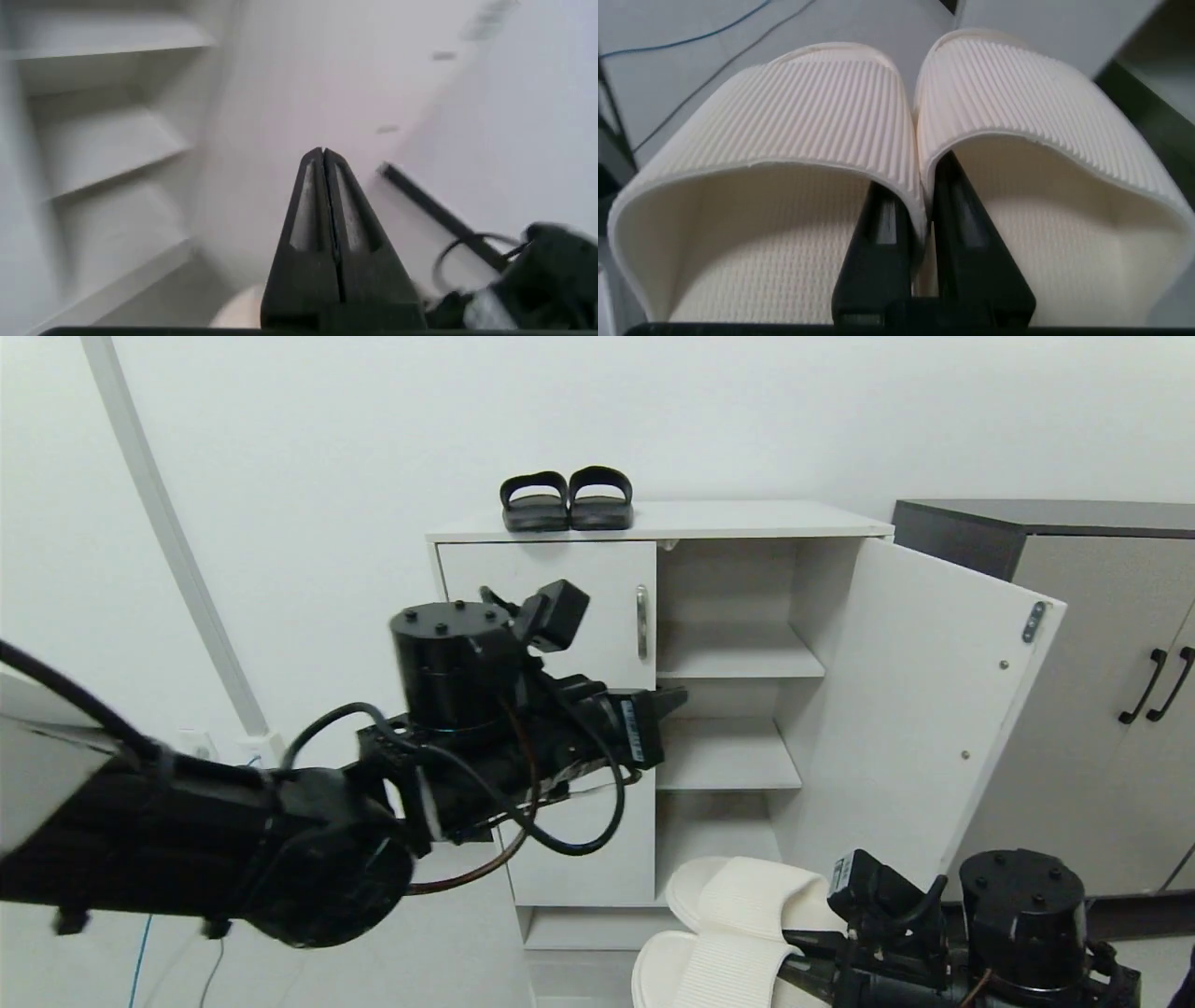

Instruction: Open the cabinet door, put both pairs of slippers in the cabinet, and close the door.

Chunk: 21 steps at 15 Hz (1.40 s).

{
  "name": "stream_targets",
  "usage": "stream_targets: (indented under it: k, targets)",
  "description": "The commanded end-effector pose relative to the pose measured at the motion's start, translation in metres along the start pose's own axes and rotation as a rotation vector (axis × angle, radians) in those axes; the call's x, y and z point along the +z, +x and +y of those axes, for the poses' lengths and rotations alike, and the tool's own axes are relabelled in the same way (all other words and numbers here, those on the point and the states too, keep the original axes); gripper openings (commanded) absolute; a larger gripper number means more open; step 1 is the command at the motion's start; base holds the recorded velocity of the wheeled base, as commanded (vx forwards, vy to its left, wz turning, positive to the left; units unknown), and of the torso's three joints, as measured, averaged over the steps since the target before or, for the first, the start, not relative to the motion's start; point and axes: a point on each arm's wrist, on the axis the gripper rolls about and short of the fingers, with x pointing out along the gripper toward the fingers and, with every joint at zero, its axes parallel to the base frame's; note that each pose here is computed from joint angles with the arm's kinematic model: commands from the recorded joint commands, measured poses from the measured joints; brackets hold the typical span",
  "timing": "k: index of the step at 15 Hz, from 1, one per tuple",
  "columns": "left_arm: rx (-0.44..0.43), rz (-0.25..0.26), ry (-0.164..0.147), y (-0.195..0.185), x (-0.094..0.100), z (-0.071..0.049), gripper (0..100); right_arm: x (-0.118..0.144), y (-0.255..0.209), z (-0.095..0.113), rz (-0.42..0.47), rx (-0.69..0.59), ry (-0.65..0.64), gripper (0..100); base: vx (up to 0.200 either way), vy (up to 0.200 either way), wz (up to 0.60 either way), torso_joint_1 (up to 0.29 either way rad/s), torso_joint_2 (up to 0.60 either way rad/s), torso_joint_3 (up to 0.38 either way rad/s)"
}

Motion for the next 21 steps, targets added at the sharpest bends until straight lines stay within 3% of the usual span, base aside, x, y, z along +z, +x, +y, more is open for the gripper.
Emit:
stream_targets:
  k: [1, 3, 4, 6, 8, 10, 11, 12, 16, 19, 21]
  targets:
    - [0.081, -0.077, 0.064, -0.077, 0.014, -0.015, 0, -0.004, 0.004, -0.004, 0.009, -0.004, 0.007, 0, 0.000, 0.000, 0.00, 0.000, 0.00, 0.000]
    - [0.124, -0.122, 0.090, -0.134, 0.012, -0.026, 0, -0.003, 0.004, -0.004, 0.007, -0.007, 0.007, 0, 0.000, 0.000, 0.00, 0.000, 0.00, 0.000]
    - [0.199, -0.105, 0.118, -0.161, 0.003, -0.028, 0, -0.003, 0.004, -0.004, 0.008, -0.009, 0.007, 0, 0.000, 0.000, 0.00, 0.000, 0.00, 0.000]
    - [0.377, -0.089, 0.233, -0.206, -0.009, -0.027, 0, -0.004, 0.004, -0.005, 0.009, -0.010, 0.008, 0, 0.000, 0.000, 0.00, 0.000, 0.00, 0.000]
    - [0.522, -0.129, 0.270, -0.247, -0.017, -0.022, 0, -0.004, 0.003, -0.007, 0.008, -0.018, 0.012, 0, 0.000, 0.000, 0.00, 0.000, 0.00, 0.000]
    - [0.647, -0.122, 0.269, -0.290, -0.042, -0.026, 0, -0.003, 0.003, -0.008, 0.004, -0.023, 0.011, 0, 0.000, 0.000, 0.00, 0.000, 0.00, 0.000]
    - [0.697, -0.128, 0.287, -0.305, -0.052, -0.029, 0, -0.002, 0.003, -0.008, -0.002, -0.025, 0.010, 0, 0.000, 0.000, 0.00, 0.000, 0.00, 0.000]
    - [0.729, -0.139, 0.290, -0.314, -0.059, -0.031, 0, -0.002, 0.003, -0.008, -0.002, -0.025, 0.010, 0, 0.000, 0.000, 0.00, 0.000, 0.00, 0.000]
    - [0.912, -0.214, 0.287, -0.348, -0.119, -0.039, 0, -0.002, 0.003, -0.008, -0.003, -0.035, 0.007, 0, 0.000, 0.000, 0.00, 0.000, 0.00, 0.000]
    - [0.956, -0.214, 0.274, -0.343, -0.138, -0.028, 0, -0.001, 0.003, -0.008, -0.014, -0.038, 0.002, 0, 0.000, 0.000, 0.00, 0.000, 0.00, 0.000]
    - [0.938, -0.163, 0.256, -0.341, -0.149, -0.022, 0, -0.001, 0.003, -0.008, -0.013, -0.038, 0.003, 0, 0.000, 0.000, 0.00, 0.000, 0.00, 0.000]
